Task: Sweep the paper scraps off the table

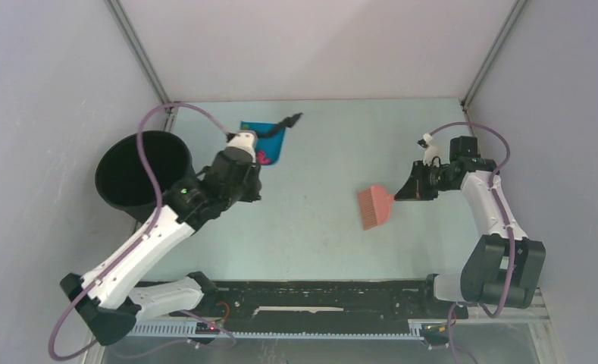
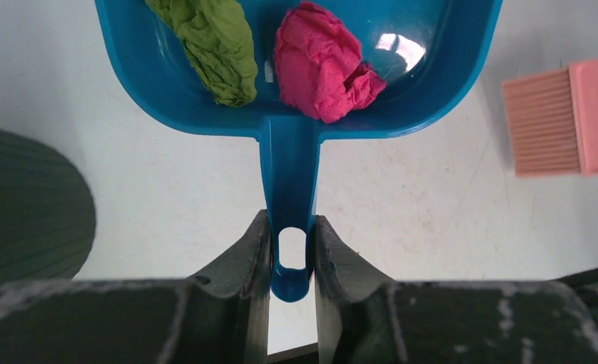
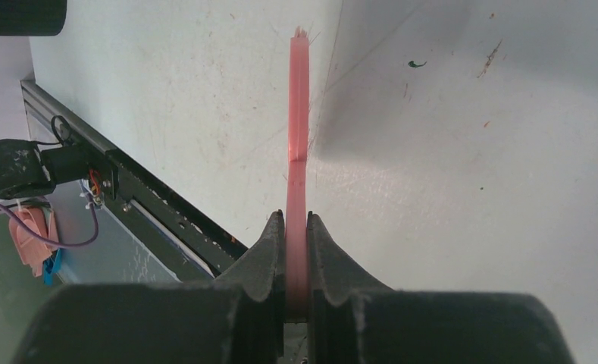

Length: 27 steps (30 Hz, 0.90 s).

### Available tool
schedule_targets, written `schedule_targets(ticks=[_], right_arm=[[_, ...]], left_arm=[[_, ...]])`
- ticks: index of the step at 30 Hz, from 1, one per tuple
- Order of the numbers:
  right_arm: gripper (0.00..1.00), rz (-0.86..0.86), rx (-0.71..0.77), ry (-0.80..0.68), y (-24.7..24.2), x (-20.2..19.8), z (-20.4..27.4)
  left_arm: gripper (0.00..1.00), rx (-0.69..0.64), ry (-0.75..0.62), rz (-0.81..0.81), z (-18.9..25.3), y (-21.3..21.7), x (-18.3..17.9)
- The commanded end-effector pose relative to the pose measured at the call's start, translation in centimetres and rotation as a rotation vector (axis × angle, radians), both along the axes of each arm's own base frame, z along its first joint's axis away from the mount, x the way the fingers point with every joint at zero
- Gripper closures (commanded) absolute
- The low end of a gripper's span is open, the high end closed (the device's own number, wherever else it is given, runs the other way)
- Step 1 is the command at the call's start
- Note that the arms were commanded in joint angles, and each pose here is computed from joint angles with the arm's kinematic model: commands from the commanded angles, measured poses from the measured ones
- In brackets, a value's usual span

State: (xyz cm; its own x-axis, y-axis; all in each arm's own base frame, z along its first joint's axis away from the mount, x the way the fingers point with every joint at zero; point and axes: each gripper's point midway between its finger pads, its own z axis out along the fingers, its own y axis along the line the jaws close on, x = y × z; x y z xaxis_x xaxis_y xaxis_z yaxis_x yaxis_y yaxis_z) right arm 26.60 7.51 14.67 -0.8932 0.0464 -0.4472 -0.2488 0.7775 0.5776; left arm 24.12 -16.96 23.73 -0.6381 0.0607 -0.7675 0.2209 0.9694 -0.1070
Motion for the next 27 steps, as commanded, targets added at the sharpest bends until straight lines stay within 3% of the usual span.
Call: schedule_targets(ticks=[1,12,17,27], right_arm=[[1.00,0.047,0.040,-0.022,0.7,-0.2,0.3],[1.00,0.093,-0.010,0.007,1.6,-0.4,-1.2],[1.00,0.107,-0.047,0.016,1.7,-0.3,-1.8],[1.00,0.127,-0.070,0.031,2.0,-0.3,-2.6]], left_arm=[[1.00,-0.075,-0.052,0.135,3.2,3.7,-0.1],[1.00,-0.237,-0.145,0.365,6.4,10.0,0.7],[1.00,-0.375,-0.190,0.446,7.4,11.9,1.2],[1.00,-0.678,-0.472,0.573,11.9,14.5,0.8]])
